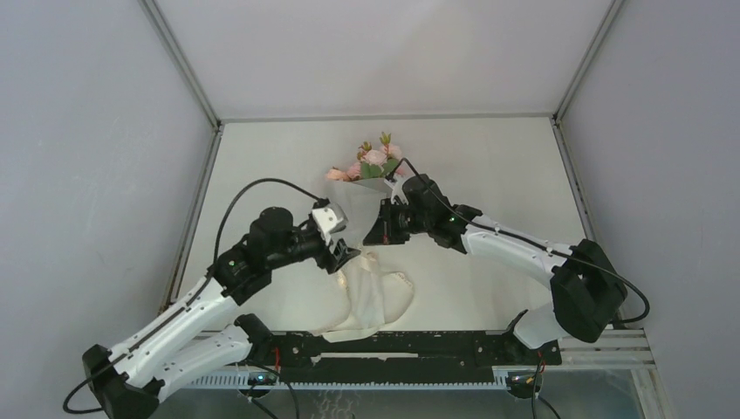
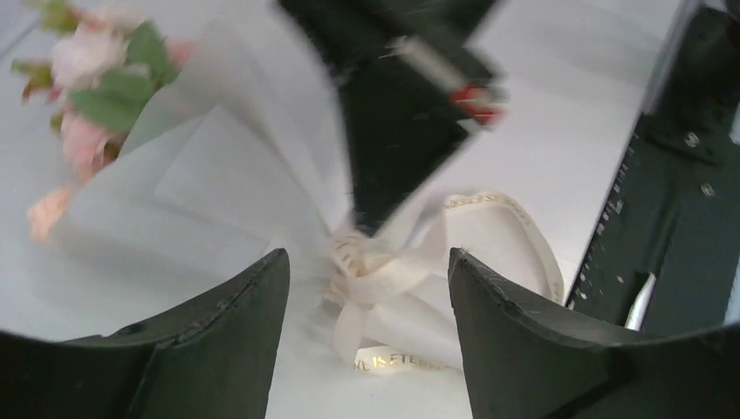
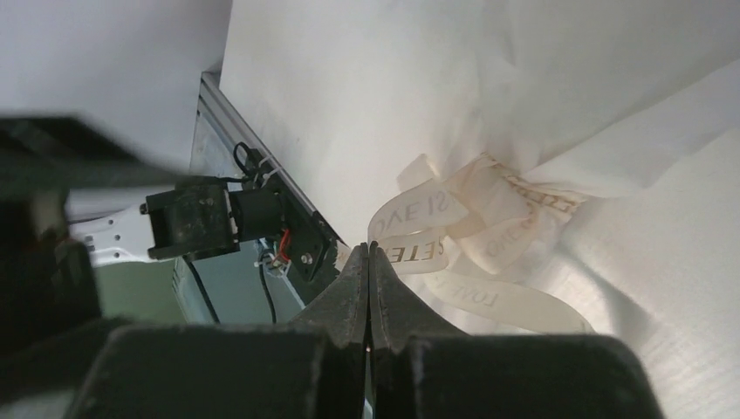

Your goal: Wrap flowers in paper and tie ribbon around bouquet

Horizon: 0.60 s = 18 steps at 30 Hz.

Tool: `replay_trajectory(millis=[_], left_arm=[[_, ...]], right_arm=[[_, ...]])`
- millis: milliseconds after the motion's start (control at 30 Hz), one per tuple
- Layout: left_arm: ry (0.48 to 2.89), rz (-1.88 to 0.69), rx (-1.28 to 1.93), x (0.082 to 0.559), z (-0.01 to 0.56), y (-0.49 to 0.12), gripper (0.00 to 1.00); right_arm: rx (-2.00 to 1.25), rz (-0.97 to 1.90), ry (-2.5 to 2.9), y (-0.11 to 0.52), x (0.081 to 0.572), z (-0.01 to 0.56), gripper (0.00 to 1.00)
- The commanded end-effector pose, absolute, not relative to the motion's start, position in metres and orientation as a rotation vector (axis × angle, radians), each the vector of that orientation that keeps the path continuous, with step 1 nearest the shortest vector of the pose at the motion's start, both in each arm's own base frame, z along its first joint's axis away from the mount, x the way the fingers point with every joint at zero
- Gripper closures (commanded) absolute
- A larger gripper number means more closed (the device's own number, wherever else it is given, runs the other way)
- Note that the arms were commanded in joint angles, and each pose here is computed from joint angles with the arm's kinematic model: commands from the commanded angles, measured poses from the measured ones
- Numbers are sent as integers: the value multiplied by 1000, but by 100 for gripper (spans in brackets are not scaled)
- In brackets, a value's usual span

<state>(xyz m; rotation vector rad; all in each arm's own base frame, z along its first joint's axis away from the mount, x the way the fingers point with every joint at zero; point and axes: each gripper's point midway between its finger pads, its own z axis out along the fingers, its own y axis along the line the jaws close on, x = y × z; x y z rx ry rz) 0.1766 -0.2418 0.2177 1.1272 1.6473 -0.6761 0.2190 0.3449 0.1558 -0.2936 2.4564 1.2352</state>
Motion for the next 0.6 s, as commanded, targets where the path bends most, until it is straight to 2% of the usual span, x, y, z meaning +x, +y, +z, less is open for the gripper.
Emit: replay_trajectory(millis=[0,267,433,500,567], left_arm=[[1837,-799,881,192,193,-235,26],[1709,-832,971,190,171,-245,18],[1668,-860,894,197,168,-250,13],[1688,-824,840,205,163,-246,15],[1702,-783,820,210,157,-242,24]], right_arm=[[-279,1267,2332,356,215,199,100],[-275,1291,2344,368,203,198,100],[-304,1340,2332,376,198,201,100],[-329,1367,2312,379,196,205,100],[-343,1377,2300,381,194,208,100]])
